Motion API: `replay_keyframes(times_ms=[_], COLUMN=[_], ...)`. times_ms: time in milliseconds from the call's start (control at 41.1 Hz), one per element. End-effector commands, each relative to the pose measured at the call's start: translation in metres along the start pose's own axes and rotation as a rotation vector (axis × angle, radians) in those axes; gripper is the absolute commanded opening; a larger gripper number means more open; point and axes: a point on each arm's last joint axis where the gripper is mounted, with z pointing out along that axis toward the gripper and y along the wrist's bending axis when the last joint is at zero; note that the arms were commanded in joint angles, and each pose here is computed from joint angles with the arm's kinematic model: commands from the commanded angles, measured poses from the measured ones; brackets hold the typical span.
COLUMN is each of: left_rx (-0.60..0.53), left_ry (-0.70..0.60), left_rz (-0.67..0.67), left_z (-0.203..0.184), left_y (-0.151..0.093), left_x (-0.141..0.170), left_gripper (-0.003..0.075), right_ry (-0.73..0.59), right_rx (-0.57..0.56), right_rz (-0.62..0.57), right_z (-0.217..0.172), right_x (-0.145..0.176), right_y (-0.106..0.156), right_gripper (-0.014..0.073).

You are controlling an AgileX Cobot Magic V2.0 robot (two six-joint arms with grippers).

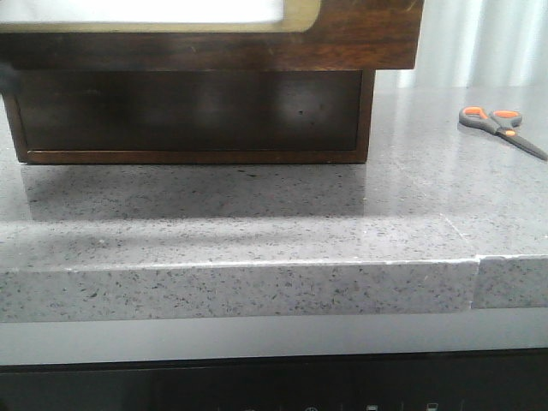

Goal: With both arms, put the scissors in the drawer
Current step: 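Pull the drawer open toward the robot with the left gripper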

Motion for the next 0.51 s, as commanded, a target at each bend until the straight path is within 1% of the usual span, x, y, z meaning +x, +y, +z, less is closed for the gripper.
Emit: replay_keyframes(times_ms=[0, 73, 170, 243, 316, 365, 437, 486], left_rx=[0.033, 0.027, 0.003, -0.042, -0.117, -0.19, -0.321, -0.446], left_ry=[-0.028, -0.041, -0.052, -0.063, -0.068, -0.063, -0.049, -0.03], left_rz=[0.045, 0.092, 0.189, 0.227, 0.278, 0.32, 0.387, 0.461], left_z=[-0.006, -0.012, -0.022, -0.029, -0.037, -0.043, -0.053, -0.063], left_y=[-0.011, -0.015, -0.023, -0.025, -0.025, -0.025, -0.025, -0.026], left_x=[0.001, 0.006, 0.013, 0.018, 0.023, 0.025, 0.025, 0.023], left_gripper=[0.0494, 0.0494, 0.0494, 0.0494, 0.0494, 0.0494, 0.0494, 0.0494], right_ry=[-0.089, -0.089, -0.089, -0.089, -0.089, -0.089, -0.089, -0.089], right_rx=[0.011, 0.011, 0.011, 0.011, 0.011, 0.011, 0.011, 0.011], right_rz=[-0.01, -0.01, -0.01, -0.01, -0.01, -0.01, -0.01, -0.01], right_z=[-0.004, -0.004, -0.004, -0.004, -0.004, -0.004, -0.004, -0.004], right_x=[-0.014, -0.014, -0.014, -0.014, -0.014, -0.014, -0.014, -0.014], right_y=[-0.001, -0.001, -0.001, -0.001, -0.001, -0.001, -0.001, -0.001], right_gripper=[0.0543, 0.0543, 0.0543, 0.0543, 0.0543, 0.0543, 0.0543, 0.0543])
